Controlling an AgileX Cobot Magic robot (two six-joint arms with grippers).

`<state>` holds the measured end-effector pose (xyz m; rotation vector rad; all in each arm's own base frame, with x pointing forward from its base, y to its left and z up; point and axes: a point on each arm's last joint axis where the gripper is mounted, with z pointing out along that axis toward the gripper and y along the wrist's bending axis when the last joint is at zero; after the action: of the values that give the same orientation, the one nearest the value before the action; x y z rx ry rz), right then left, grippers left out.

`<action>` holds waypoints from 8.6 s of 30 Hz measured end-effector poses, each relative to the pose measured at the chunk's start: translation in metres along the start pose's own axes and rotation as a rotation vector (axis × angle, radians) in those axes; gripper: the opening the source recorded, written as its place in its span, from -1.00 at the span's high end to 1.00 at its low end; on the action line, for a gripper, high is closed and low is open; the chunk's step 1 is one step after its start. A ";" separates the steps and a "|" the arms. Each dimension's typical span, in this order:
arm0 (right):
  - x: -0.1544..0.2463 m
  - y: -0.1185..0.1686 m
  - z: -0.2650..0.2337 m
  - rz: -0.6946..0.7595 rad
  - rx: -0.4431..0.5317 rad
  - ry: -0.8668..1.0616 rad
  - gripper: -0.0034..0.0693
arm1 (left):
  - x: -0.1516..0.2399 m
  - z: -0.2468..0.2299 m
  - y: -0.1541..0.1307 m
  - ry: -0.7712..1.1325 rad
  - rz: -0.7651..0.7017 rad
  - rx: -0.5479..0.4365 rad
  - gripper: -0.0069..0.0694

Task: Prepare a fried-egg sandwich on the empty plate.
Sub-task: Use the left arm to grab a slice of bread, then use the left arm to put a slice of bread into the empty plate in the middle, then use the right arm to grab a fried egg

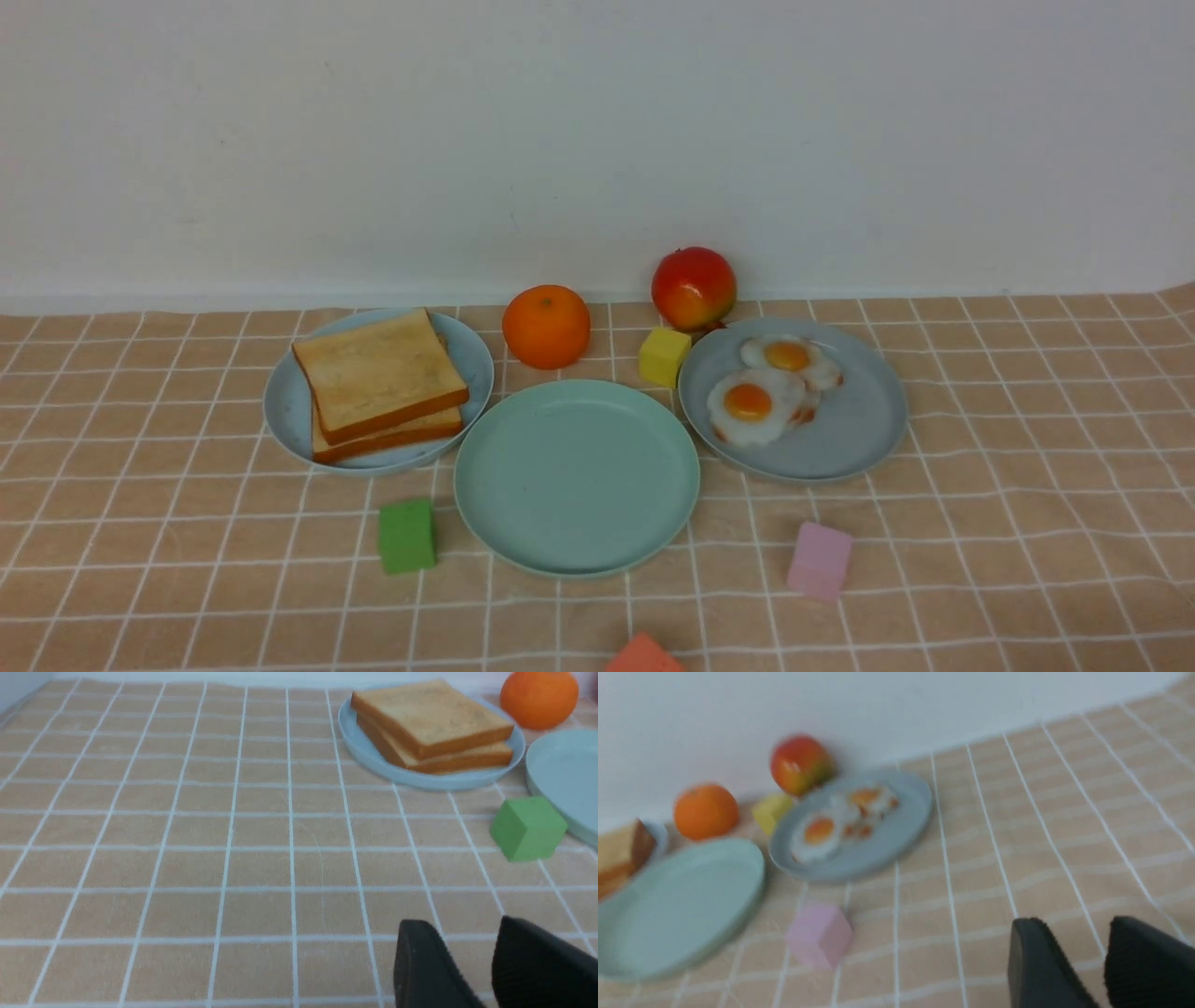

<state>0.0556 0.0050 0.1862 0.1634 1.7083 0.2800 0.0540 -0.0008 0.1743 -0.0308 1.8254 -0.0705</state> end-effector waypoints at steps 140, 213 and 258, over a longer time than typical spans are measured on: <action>-0.131 0.072 0.123 0.078 -0.154 0.697 0.24 | -0.091 0.327 -0.159 1.076 -0.322 0.152 0.66; -0.008 0.049 0.405 0.424 -0.078 0.939 0.09 | -0.202 0.139 -0.157 0.667 0.185 0.647 0.85; 0.000 0.050 0.408 0.513 -0.080 0.953 0.54 | -0.199 0.138 -0.156 0.703 0.205 0.649 0.81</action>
<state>0.4557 0.0903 0.1437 0.4631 2.5730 0.9136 0.2348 -0.1494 0.3421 0.7157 2.4037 -0.5838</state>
